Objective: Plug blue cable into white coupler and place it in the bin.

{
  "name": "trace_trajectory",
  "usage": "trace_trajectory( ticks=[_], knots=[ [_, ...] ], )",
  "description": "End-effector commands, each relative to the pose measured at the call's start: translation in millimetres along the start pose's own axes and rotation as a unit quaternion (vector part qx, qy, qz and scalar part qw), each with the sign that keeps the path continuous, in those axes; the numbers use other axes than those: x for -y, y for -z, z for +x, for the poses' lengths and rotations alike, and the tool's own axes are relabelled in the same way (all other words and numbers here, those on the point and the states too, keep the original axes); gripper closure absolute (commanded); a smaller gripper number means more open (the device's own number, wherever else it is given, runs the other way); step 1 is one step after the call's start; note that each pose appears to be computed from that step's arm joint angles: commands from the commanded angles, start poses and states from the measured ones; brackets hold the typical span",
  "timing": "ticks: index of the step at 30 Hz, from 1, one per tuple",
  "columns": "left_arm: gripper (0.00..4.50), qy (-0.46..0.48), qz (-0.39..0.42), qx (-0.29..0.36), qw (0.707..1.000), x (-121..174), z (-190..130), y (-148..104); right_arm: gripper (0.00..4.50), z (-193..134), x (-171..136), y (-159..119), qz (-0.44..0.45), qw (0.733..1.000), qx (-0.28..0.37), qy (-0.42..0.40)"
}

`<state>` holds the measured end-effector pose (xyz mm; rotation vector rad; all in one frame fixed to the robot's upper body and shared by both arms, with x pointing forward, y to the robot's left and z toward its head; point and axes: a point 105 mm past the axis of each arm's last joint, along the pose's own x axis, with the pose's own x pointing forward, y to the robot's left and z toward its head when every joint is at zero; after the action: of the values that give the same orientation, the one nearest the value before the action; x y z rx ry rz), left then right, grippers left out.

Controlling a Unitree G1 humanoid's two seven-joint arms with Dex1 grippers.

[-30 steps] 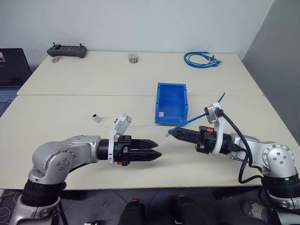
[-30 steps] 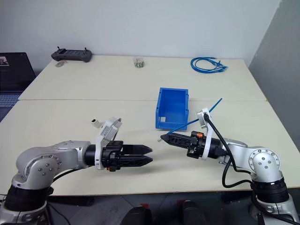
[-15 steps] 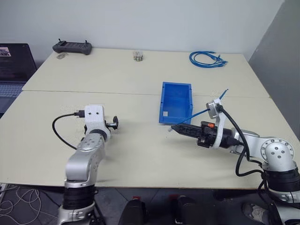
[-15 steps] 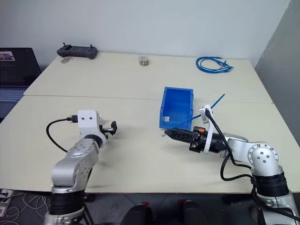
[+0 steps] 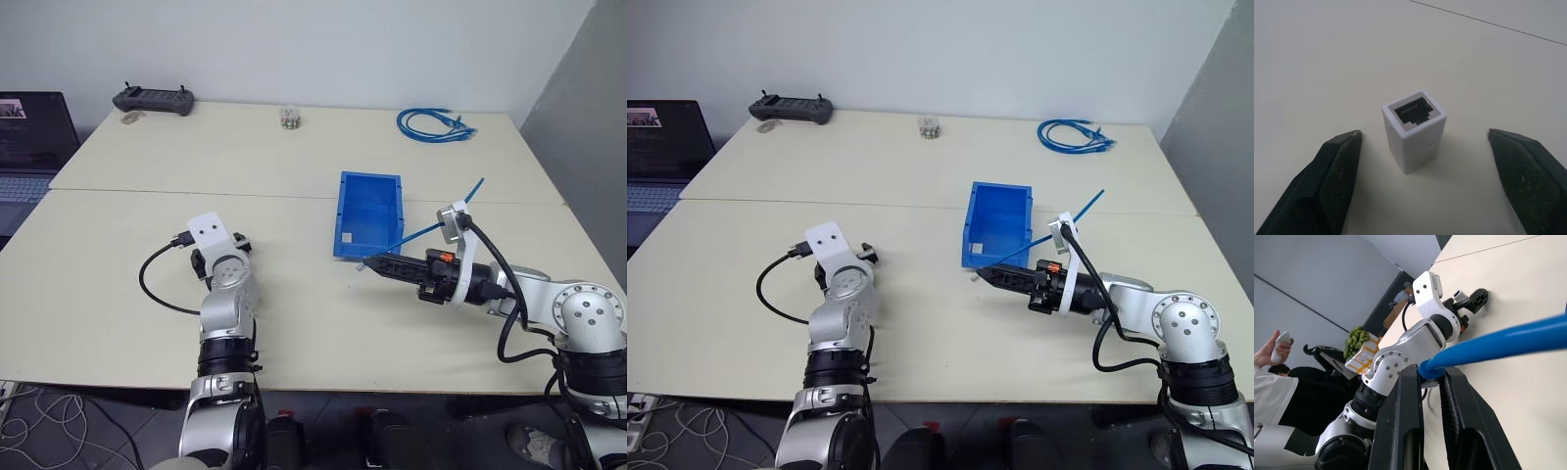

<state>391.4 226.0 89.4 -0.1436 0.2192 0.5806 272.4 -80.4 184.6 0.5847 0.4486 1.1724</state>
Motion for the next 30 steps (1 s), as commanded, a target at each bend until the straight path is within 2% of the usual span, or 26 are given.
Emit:
trace_trajectory(
  ticks=[1, 6, 14, 20, 23, 25, 27, 29, 30],
  knots=[
    [0.88, -0.009, -0.011, -0.010, 1.000, -1, 0, 7, 4.32, -4, -7, -8, -0.023, 1.000, 0.012, -0.003],
    [1.80, -0.008, -0.013, -0.011, 1.000, 1, -1, 8, 4.32, -4, -6, -6, -0.023, 1.000, 0.010, -0.002],
    [3.54, -0.006, -0.015, -0.015, 1.000, 6, -5, 7, 4.32, -4, -5, -7, -0.023, 1.000, 0.011, -0.002],
    [3.62, 0.004, -0.005, -0.006, 1.000, 1, -3, 0, 4.32, -3, -5, -7, -0.025, 1.000, 0.010, -0.002],
    [3.62, 0.067, 0.036, 0.017, 0.997, 5, -2, -14, 4.32, -2, -4, -9, -0.034, 0.999, 0.012, 0.003],
    [3.62, 0.190, 0.097, 0.040, 0.976, 20, -12, -24, 4.32, 0, -5, -13, -0.047, 0.999, 0.012, 0.004],
    [3.62, 0.335, 0.161, 0.050, 0.927, 41, -37, -21, 4.32, 2, -7, -14, -0.062, 0.998, 0.006, 0.001],
    [3.62, 0.480, 0.205, 0.039, 0.852, 49, -73, -8, 4.32, 5, -10, -14, -0.077, 0.997, -0.004, -0.006],
    [3.62, 0.555, 0.223, 0.027, 0.801, 50, -96, 0, 4.32, 7, -11, -15, -0.084, 0.996, -0.008, -0.010]
  ],
)
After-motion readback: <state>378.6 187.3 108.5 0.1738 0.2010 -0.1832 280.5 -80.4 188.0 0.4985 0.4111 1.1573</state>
